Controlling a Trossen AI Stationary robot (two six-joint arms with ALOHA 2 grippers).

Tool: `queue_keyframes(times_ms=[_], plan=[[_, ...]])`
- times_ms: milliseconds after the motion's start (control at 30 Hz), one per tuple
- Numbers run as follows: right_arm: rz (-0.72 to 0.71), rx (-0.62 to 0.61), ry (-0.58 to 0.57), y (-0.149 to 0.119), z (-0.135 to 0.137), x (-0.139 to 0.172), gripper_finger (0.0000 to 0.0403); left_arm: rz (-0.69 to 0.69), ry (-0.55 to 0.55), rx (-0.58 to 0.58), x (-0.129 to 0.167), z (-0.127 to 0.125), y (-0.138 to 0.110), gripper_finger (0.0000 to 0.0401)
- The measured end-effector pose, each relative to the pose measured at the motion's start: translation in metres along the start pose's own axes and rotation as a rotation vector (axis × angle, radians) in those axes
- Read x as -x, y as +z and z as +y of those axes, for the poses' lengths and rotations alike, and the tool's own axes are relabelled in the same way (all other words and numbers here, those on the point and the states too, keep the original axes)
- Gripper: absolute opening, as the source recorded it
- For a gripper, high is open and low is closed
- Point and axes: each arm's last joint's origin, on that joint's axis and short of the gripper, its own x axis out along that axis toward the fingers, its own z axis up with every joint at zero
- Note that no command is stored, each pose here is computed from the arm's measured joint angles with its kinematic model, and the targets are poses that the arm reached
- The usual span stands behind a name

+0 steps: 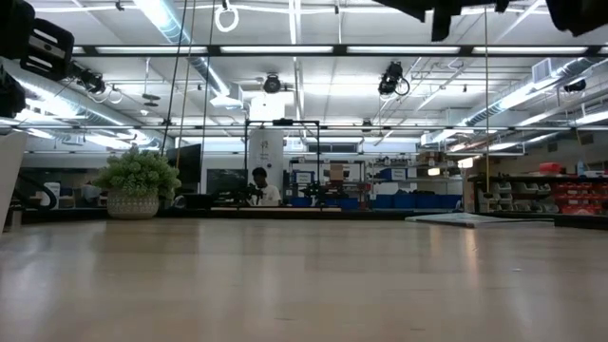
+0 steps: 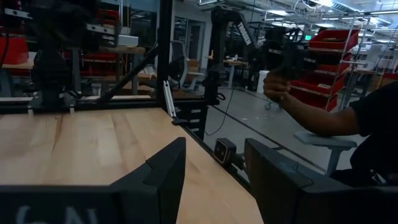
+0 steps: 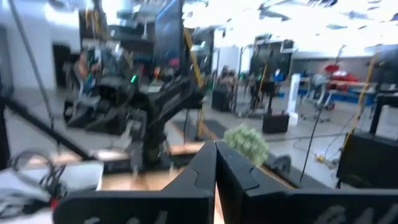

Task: Pick and place USB-C Cables
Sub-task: Return to Home Position

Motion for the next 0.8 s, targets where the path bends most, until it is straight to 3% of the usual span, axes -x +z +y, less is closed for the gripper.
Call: queue_keyframes(times_ms=[200, 367, 500, 667, 800], plan=[[-0.085, -0.011, -0.033, 0.002, -0.016, 0.013, 0.0016, 0.001, 0.0, -0.005, 0.0, 0.0, 0.0, 0.0172], [-0.075, 0.086, -0.181, 0.011, -0.027, 0.015, 0.0013, 0.0, 0.0, -0.004, 0.0, 0.0, 0.0, 0.0172], [-0.073, -0.059, -0.281, 0.022, -0.032, 0.023, 0.0014, 0.0, 0.0, -0.004, 0.0, 0.0, 0.0, 0.0172], [-0.094, -0.101, -0.203, 0.032, -0.027, 0.034, 0.0024, 0.0, 0.0, -0.005, 0.0, 0.0, 0.0, 0.0172], [-0.121, -0.17, -0.073, 0.023, -0.029, 0.041, 0.0026, 0.0, 0.0, -0.005, 0.0, 0.0, 0.0, 0.0172]])
